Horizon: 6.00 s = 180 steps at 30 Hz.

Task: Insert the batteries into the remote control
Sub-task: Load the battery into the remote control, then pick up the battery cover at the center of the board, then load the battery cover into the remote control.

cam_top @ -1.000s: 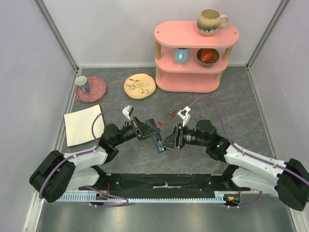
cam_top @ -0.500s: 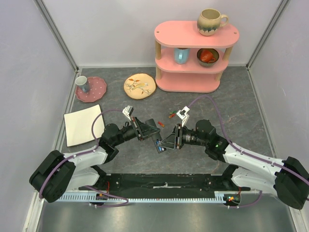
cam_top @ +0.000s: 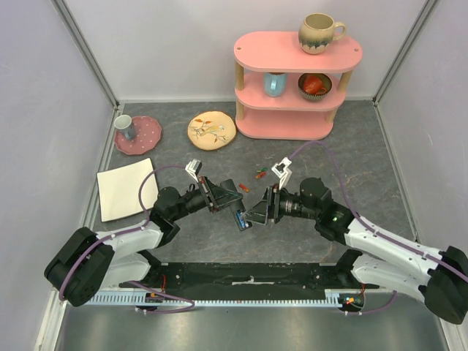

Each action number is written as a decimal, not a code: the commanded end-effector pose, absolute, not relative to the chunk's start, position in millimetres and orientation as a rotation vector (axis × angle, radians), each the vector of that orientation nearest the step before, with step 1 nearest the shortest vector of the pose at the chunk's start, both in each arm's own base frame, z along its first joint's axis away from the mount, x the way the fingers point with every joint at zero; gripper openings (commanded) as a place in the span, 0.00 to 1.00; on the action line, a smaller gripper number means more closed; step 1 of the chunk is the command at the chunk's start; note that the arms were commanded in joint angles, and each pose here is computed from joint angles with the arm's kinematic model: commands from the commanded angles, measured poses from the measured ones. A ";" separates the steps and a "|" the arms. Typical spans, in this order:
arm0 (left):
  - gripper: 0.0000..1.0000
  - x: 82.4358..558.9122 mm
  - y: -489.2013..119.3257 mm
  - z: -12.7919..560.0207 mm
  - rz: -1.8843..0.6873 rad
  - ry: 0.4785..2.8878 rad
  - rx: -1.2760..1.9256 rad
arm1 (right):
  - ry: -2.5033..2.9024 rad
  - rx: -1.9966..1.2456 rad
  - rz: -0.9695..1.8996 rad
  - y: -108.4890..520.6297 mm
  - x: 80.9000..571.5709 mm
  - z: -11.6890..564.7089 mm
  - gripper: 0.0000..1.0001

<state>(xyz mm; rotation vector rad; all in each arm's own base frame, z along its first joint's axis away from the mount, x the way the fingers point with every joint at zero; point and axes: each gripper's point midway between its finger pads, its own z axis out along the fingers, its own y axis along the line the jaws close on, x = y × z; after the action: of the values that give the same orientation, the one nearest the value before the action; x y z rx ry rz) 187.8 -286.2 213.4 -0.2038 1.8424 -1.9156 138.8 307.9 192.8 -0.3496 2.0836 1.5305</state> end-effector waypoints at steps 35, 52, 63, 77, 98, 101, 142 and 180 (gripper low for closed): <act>0.02 163.6 -234.4 179.1 -1.673 1.810 -0.255 | 2.487 -0.465 -0.022 197.0 272.3 40.1 0.71; 0.02 166.0 -233.8 177.2 -1.667 1.798 -0.262 | 2.572 -0.441 0.125 196.1 280.4 8.2 0.65; 0.02 166.7 -234.9 174.5 -1.666 1.807 -0.264 | 2.666 -0.455 0.197 193.6 253.9 -4.8 0.65; 0.02 167.3 -237.1 173.0 -1.674 1.817 -0.262 | 2.723 -0.489 0.132 182.7 240.5 -0.1 0.64; 0.02 164.2 -236.1 174.6 -1.686 1.811 -0.258 | 2.740 -0.481 0.120 184.7 227.2 -12.7 0.48; 0.02 164.5 -236.1 174.3 -1.684 1.813 -0.261 | 2.723 -0.461 0.117 184.3 230.3 -8.6 0.41; 0.02 210.4 -296.8 219.7 -1.867 1.645 -0.274 | 2.342 -0.775 0.464 278.8 142.5 217.5 0.27; 0.02 211.2 -299.6 206.4 -1.857 1.695 -0.335 | 2.347 -0.848 0.330 293.6 140.0 199.5 0.25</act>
<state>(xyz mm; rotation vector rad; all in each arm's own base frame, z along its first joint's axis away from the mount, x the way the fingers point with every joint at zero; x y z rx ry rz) 209.5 -299.2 188.2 -0.3357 1.7624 -1.8265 138.1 281.1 180.9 -0.8747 2.3944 0.2756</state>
